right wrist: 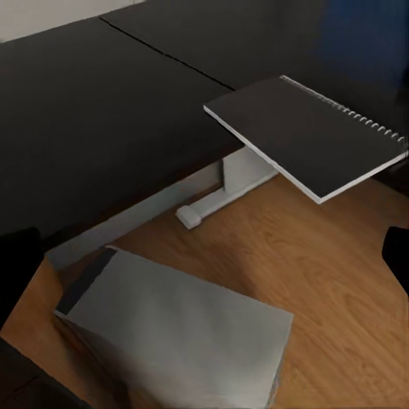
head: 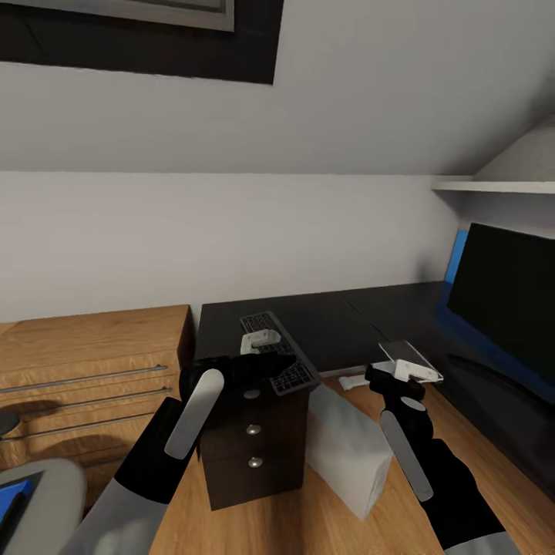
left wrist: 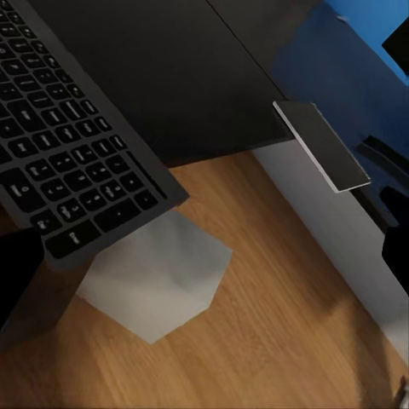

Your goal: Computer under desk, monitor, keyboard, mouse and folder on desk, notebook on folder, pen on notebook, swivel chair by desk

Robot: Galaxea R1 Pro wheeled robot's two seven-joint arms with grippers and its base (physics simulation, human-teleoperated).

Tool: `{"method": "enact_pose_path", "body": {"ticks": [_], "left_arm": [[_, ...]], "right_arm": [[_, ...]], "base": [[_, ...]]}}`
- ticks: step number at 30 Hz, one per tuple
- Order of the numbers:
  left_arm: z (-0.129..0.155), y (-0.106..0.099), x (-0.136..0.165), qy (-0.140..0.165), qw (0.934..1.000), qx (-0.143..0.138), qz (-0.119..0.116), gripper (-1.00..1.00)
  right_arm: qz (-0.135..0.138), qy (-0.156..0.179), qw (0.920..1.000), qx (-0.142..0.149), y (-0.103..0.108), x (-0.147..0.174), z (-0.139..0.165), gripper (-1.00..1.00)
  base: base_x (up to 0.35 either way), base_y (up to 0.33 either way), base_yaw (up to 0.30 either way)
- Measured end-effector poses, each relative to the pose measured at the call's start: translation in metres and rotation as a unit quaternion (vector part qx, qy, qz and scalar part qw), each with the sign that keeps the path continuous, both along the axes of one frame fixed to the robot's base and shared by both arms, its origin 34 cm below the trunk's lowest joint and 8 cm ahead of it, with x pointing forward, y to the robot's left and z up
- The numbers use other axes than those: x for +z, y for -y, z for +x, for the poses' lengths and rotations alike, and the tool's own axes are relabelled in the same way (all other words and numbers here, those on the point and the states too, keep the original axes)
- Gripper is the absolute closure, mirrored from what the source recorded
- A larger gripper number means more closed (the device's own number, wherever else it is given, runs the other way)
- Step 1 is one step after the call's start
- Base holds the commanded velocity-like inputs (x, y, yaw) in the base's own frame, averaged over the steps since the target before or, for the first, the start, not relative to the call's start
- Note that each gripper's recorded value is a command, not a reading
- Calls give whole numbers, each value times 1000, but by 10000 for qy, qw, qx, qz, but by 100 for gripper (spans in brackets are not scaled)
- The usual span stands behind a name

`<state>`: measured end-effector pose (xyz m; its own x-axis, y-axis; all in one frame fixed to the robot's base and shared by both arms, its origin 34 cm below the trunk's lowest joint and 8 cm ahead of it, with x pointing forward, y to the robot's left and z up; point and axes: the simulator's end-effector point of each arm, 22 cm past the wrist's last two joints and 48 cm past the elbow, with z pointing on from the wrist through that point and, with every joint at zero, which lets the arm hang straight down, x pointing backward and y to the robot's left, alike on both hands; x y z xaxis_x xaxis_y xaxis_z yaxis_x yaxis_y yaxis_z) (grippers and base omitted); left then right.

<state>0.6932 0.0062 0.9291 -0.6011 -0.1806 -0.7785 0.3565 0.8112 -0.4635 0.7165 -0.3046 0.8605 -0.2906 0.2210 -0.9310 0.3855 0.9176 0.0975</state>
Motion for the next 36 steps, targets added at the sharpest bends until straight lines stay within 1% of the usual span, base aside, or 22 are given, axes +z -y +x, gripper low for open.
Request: {"method": "enact_pose_path", "body": {"ticks": [1,3,5,7,8,9,12,16,20,21,23,25,29,33,36], "left_arm": [[0,0,0,1,10000,4,-4,-100],[0,0,1,5,10000,2,-8,-100],[0,0,2,13,10000,-5,-20,-100],[0,0,2,15,10000,-8,-24,-100],[0,0,2,17,10000,-10,-27,-100],[0,0,2,18,10000,-10,-30,-100],[0,0,3,29,10000,-7,-39,-100],[0,0,7,70,10000,-7,-59,-100],[-1,-1,12,117,9999,-6,-74,-100],[-1,-1,13,132,9999,-4,-80,-100],[-1,-1,14,143,9999,-4,-85,-100],[-1,-1,15,149,9998,-4,-89,-100],[-1,-1,16,157,9998,-8,-94,-100],[-1,0,17,167,9998,-20,-106,-100],[-2,0,21,210,9997,-28,-131,-100]], "right_arm": [[57,145,9999,-31,1,4,2,-100],[147,217,9996,-41,1,3,3,-100],[556,243,9981,-144,0,-20,4,-100],[743,280,9966,-223,1,-28,5,-100],[928,331,9946,-316,2,-36,4,-100],[1025,369,9934,-367,2,-39,4,-100],[1305,536,9886,-527,5,-42,5,-100],[1603,891,9800,-769,11,-38,6,-100],[1758,1310,9701,-1040,22,-28,5,-100],[1821,1520,9643,-1176,27,-24,4,-100],[1876,1680,9591,-1291,32,-20,3,-100],[1940,1773,9549,-1379,35,-20,2,-100],[2205,1844,9447,-1581,42,-24,0,-100],[2638,1782,9296,-1858,51,-37,-3,-100],[2958,1652,9183,-2048,54,-53,-7,-100]], "base": [[0,0,-6],[0,0,-4],[0,0,-1],[0,0,0],[0,0,0],[0,0,0],[0,0,0],[0,0,0],[0,0,0],[0,0,0],[0,0,0],[0,0,0],[0,0,0],[0,0,0],[0,0,0]]}}
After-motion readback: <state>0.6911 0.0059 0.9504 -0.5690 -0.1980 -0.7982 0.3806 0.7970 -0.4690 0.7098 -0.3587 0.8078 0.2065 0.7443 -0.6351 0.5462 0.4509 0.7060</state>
